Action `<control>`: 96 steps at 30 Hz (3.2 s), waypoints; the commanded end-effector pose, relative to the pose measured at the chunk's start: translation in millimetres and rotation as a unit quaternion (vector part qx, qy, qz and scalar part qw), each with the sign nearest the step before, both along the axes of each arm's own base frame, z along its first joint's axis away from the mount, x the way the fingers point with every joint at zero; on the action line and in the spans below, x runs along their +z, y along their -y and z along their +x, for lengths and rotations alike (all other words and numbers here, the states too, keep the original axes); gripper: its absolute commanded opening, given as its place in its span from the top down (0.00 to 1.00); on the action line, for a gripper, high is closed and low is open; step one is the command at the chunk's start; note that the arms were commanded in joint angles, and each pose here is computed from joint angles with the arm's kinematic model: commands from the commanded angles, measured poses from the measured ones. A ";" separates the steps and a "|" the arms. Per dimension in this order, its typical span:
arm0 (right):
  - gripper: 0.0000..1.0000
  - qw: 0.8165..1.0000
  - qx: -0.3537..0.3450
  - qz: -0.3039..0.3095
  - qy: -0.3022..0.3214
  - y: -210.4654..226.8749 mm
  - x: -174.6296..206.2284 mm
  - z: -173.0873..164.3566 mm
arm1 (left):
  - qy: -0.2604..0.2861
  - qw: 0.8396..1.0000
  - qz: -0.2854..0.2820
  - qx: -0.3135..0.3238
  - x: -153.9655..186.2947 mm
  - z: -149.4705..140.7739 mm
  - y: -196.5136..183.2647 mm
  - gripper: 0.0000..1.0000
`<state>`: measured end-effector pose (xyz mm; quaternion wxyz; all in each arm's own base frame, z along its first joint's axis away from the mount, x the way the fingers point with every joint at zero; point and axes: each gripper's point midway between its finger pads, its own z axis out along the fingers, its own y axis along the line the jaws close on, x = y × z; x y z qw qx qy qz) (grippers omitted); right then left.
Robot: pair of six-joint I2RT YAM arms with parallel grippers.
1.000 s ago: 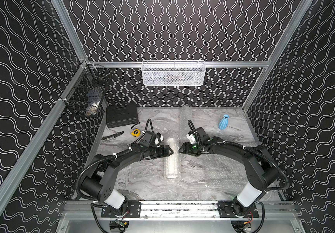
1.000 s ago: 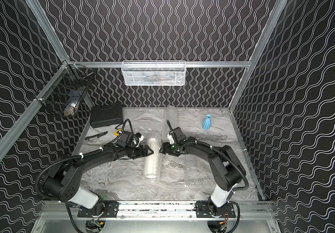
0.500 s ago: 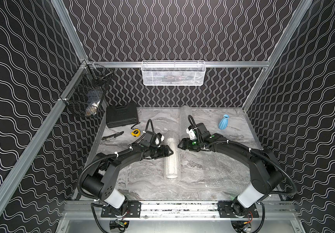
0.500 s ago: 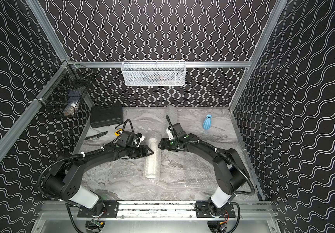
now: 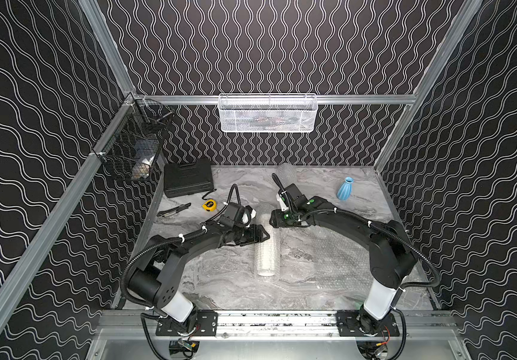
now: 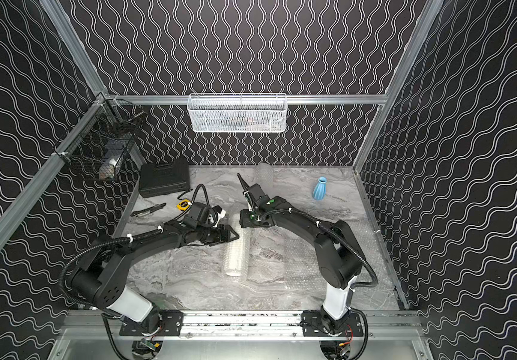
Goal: Unwrap the vase from the bubble wrap
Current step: Unwrap the bubble wrap at the center of the board.
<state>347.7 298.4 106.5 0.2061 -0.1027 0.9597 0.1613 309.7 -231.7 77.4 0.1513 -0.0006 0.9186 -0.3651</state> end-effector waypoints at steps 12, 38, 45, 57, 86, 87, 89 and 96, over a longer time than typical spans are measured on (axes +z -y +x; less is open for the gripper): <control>0.47 0.994 0.001 -0.106 0.019 6.0 -15.2 3.3 | -0.012 1.000 -0.006 -0.008 0.4 -8.0 5.6 0.27; 0.63 0.983 -0.028 -0.174 0.061 15.0 -11.9 9.8 | -0.018 1.000 -0.004 -0.013 -4.0 -14.2 8.2 0.27; 0.63 0.980 -0.038 -0.181 0.068 14.4 -13.8 16.6 | -0.021 1.000 0.000 -0.019 -4.3 -17.2 9.2 0.27; 0.69 0.974 -0.064 -0.196 0.091 15.0 -13.0 31.9 | -0.022 0.999 0.007 -0.025 -5.7 -21.0 8.1 0.27; 0.80 0.983 -0.102 -0.111 0.102 0.3 -9.6 39.5 | -0.030 0.999 0.014 -0.023 -14.0 -30.5 2.4 0.27; 0.80 0.984 -0.104 -0.103 0.099 -0.2 -9.5 39.0 | -0.031 0.999 0.015 -0.023 -14.9 -31.1 1.7 0.27; 0.82 0.985 -0.110 -0.090 0.094 1.4 -9.8 39.1 | -0.031 0.999 0.015 -0.023 -14.7 -31.2 1.8 0.27; 0.82 0.987 -0.129 -0.056 0.075 10.3 -11.2 40.0 | -0.030 0.999 0.019 -0.018 -15.1 -31.6 -0.7 0.27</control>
